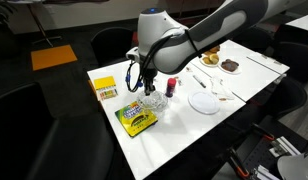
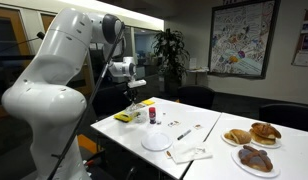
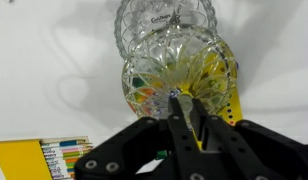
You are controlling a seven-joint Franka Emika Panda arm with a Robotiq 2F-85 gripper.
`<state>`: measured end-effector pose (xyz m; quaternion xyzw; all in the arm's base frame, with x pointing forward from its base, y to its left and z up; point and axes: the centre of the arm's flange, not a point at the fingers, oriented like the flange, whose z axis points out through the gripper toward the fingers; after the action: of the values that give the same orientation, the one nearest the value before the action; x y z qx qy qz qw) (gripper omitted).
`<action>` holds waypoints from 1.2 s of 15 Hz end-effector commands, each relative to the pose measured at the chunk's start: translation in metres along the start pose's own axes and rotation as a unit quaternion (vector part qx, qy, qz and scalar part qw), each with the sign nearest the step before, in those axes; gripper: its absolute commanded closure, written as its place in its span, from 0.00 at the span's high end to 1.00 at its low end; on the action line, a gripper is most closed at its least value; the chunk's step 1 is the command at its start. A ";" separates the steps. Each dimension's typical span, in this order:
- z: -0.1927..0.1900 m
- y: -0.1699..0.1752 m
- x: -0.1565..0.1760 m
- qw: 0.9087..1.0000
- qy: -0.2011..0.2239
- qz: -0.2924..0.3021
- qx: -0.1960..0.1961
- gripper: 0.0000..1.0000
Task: Put the lid on the glass bowl
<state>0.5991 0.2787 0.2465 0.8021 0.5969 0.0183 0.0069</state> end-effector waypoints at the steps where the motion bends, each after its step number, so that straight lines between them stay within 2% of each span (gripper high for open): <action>1: -0.012 -0.019 -0.030 1.000 0.001 0.021 -0.020 0.04; 9: -0.003 -0.016 -0.058 0.999 0.009 0.042 -0.031 0.04; 18: 0.013 -0.005 -0.077 0.998 0.010 0.056 -0.022 0.04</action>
<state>0.5791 0.2171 0.2308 0.8325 0.5529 0.0319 0.0176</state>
